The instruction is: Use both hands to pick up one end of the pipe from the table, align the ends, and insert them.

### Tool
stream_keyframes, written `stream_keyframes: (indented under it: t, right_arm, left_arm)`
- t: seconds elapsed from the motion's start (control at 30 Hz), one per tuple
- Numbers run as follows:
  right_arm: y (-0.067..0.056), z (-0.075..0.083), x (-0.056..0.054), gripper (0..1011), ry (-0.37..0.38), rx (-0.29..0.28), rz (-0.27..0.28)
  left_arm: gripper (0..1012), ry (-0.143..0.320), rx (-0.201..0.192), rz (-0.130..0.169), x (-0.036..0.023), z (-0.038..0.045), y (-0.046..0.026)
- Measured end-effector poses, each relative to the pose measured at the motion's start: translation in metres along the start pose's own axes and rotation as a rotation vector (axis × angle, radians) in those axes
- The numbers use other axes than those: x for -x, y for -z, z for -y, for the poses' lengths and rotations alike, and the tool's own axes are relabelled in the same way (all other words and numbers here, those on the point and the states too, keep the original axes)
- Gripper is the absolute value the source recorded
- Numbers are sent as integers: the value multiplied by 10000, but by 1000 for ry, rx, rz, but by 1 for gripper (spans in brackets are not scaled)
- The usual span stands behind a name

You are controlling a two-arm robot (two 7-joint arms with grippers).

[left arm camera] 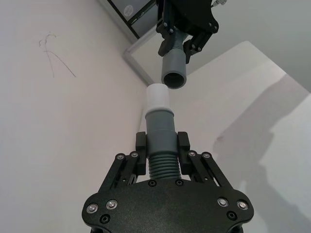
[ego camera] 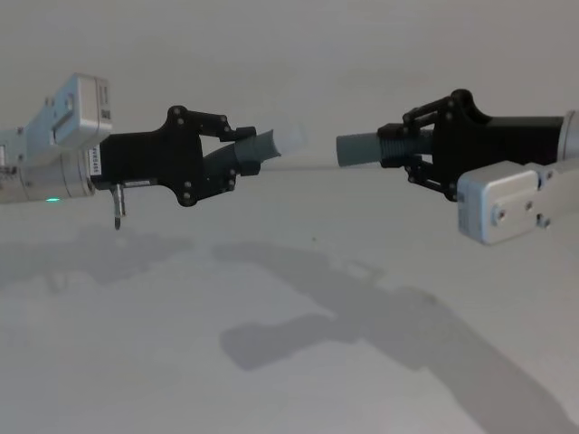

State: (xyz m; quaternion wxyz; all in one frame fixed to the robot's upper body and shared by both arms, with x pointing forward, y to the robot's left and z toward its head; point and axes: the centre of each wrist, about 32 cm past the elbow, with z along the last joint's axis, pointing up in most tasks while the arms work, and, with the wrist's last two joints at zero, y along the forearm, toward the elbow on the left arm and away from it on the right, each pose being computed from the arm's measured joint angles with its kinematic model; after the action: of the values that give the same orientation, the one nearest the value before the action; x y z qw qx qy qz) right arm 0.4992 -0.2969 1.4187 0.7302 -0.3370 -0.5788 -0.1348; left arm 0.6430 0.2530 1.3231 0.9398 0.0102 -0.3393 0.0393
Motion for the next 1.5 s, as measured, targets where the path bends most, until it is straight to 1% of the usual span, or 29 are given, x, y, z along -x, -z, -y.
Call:
stream_keyframes:
  t: [0.57,1.2,1.5]
  right_arm:
    - [-83,-114,-104,252,-1,-3,2]
    - [-111,-191,-192,252,0,-14,5]
    - [-119,-217,-214,252,-2,-18,6]
  left_arm:
    - [339,0,0,0,0,0,0]
    - [336,0,0,0,0,0,0]
    - [339,0,0,0,0,-1,0]
